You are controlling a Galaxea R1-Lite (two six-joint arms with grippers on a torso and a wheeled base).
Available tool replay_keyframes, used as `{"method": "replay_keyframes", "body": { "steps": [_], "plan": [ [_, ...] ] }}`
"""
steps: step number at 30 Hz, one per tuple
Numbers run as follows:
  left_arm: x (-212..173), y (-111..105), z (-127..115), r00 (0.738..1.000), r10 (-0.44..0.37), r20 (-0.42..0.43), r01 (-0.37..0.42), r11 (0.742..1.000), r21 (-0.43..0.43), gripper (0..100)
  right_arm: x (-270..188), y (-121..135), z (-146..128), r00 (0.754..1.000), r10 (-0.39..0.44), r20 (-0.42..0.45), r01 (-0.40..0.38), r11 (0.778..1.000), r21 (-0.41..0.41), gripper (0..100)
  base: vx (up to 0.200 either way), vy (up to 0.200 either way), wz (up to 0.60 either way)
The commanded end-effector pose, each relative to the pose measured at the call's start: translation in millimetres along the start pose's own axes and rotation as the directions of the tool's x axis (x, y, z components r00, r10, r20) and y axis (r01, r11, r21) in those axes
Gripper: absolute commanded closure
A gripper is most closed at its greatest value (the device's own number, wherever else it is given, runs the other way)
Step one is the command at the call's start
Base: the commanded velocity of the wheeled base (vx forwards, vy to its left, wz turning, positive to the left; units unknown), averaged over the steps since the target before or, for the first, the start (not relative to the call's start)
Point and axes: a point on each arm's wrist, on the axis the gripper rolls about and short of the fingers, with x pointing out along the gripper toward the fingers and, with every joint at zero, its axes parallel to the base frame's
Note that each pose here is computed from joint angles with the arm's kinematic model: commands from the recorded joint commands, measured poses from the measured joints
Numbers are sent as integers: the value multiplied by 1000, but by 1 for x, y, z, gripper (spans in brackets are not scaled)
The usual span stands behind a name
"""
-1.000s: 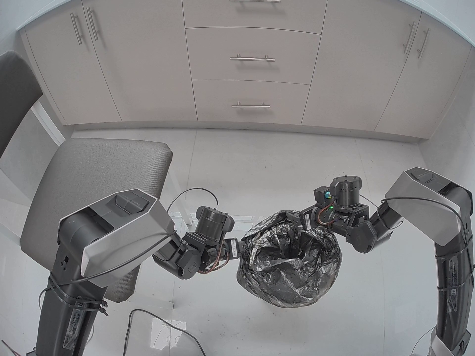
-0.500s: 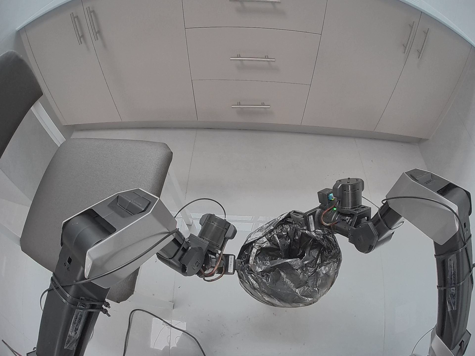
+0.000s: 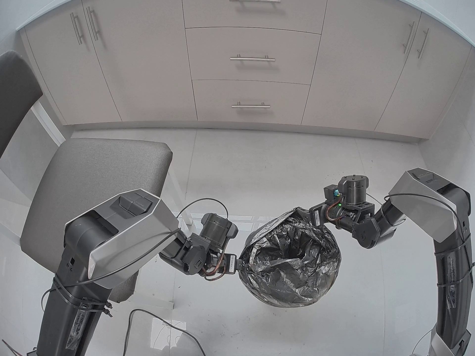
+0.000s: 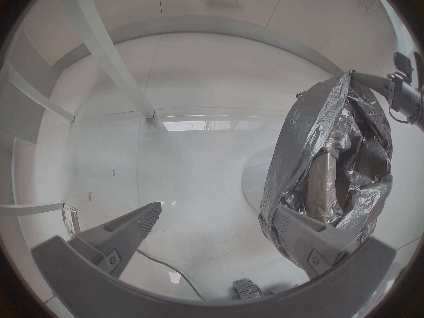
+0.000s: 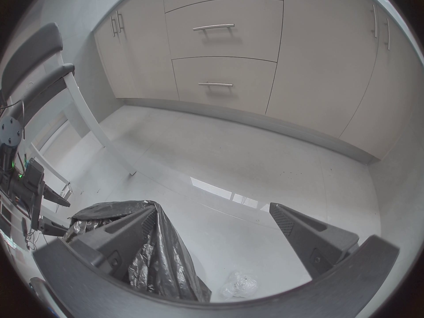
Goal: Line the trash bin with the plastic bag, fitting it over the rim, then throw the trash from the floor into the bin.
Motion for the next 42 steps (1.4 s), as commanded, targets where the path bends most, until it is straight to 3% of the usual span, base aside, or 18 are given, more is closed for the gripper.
{"method": "replay_keyframes", "body": {
  "steps": [1,31,37,42],
  "plan": [
    [1,0,-1,1000,2,-2,-2,1000,1,0,4,-3,-4,1000,-5,-7,5,1000,2,0,0,0,0],
    [2,0,-2,1000,5,0,-5,1000,-1,0,37,-35,-36,994,-62,-92,65,997,29,0,0,0,0],
    [1,0,-1,1000,3,2,-3,1000,-9,0,2,-35,4,998,-51,-39,52,998,29,0,0,0,0],
    [0,0,-1,1000,-3,13,3,1000,-11,0,-31,-28,19,999,-18,-43,19,1000,23,0,0,0,0]
  ]
}}
